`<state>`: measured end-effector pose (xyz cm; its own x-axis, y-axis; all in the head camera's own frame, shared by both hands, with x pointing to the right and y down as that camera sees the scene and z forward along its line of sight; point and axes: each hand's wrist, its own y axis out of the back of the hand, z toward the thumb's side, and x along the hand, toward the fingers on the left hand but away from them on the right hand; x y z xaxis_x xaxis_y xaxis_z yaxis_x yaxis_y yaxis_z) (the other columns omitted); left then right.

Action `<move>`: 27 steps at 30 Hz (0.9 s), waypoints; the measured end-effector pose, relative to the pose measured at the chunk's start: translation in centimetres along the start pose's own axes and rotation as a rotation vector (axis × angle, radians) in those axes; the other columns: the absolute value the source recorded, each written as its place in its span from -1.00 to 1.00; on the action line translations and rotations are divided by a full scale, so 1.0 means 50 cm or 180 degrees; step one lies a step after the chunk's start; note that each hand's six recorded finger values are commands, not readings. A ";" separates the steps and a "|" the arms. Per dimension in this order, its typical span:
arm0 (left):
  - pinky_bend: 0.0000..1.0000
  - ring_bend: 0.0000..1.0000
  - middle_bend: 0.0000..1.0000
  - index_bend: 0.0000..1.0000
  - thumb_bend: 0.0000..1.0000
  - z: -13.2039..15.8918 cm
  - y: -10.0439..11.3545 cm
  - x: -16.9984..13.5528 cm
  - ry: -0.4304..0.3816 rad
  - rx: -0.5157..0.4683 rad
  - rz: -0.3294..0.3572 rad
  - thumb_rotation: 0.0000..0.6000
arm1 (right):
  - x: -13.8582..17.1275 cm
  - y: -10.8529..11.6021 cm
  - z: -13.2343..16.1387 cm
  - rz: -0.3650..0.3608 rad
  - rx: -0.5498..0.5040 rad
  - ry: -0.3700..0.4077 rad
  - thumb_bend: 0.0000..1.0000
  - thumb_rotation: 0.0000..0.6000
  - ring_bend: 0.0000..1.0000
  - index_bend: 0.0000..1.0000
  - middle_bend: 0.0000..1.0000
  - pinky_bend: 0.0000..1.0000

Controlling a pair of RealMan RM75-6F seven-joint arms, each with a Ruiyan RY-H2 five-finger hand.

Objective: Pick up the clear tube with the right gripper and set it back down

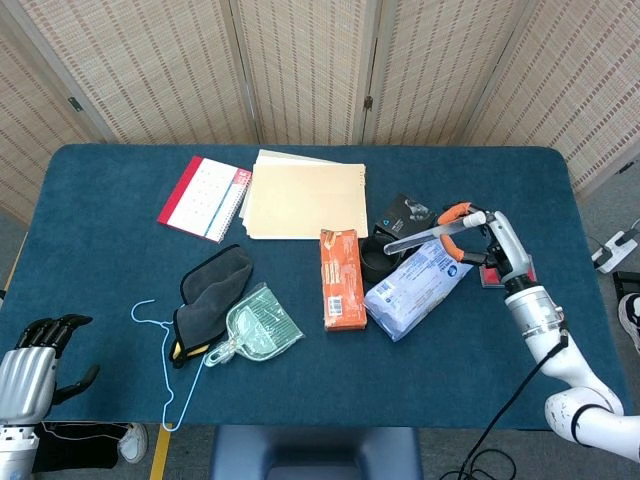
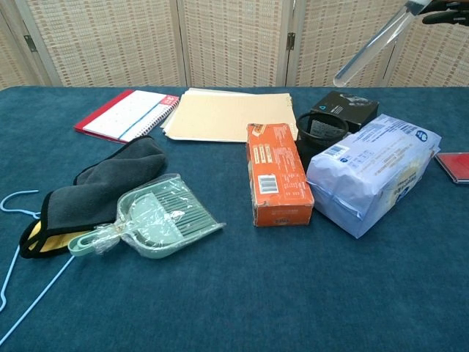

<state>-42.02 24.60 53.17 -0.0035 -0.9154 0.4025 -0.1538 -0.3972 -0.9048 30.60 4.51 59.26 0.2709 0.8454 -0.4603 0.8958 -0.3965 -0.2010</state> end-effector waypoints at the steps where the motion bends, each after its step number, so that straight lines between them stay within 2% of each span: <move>1: -0.56 -0.43 -0.42 -0.43 -0.47 0.000 0.000 0.000 -0.0002 0.0000 0.0000 1.00 | 0.000 0.002 -0.001 -0.0012 0.0046 0.0006 -0.31 1.00 -0.61 0.47 -0.08 -0.89; 5: -0.56 -0.43 -0.41 -0.43 -0.47 0.000 0.000 0.001 0.0003 -0.0001 0.0001 1.00 | -0.002 0.011 -0.003 -0.0110 0.0541 0.0064 -0.31 1.00 -0.61 0.47 -0.08 -0.88; 12: -0.56 -0.43 -0.42 -0.43 -0.47 0.000 -0.002 0.001 0.0002 -0.0001 -0.0009 1.00 | -0.003 0.020 0.002 -0.0379 0.2167 0.0116 -0.31 1.00 -0.61 0.47 -0.07 -0.88; 14: -0.56 -0.43 -0.42 -0.43 -0.47 0.000 -0.002 0.001 0.0006 -0.0001 -0.0008 1.00 | -0.002 0.017 0.003 -0.0387 0.2460 0.0079 -0.31 1.00 -0.61 0.47 -0.08 -0.88; 16: -0.56 -0.43 -0.42 -0.43 -0.47 -0.002 -0.001 0.001 0.0010 -0.0002 -0.0004 1.00 | -0.002 0.014 0.004 -0.0360 0.2549 0.0057 -0.31 1.00 -0.61 0.47 -0.08 -0.87; 19: -0.56 -0.43 -0.42 -0.43 -0.47 -0.001 -0.001 0.000 0.0005 0.0001 -0.0007 1.00 | 0.000 0.009 0.008 -0.0279 0.2517 0.0033 -0.31 1.00 -0.61 0.47 -0.08 -0.87; 22: -0.56 -0.43 -0.42 -0.43 -0.47 0.000 -0.001 0.001 0.0000 0.0001 -0.0010 1.00 | 0.003 0.004 0.012 -0.0180 0.2208 0.0034 -0.31 1.00 -0.61 0.47 -0.08 -0.87; 25: -0.56 -0.43 -0.42 -0.43 -0.47 0.001 -0.001 0.001 -0.0007 0.0002 -0.0009 1.00 | 0.008 0.001 0.018 -0.0072 0.1634 0.0046 -0.31 1.00 -0.61 0.47 -0.08 -0.87; 27: -0.56 -0.43 -0.41 -0.43 -0.47 0.003 -0.001 0.002 -0.0013 0.0003 -0.0011 1.00 | 0.011 0.000 0.021 0.0000 0.1122 0.0050 -0.31 1.00 -0.61 0.47 -0.08 -0.87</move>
<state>-41.88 24.51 53.25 0.0010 -0.9143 0.4050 -0.1528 -0.4004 -0.9035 30.39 4.61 58.11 0.2787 0.8498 -0.4475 0.7197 -0.4933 -0.4885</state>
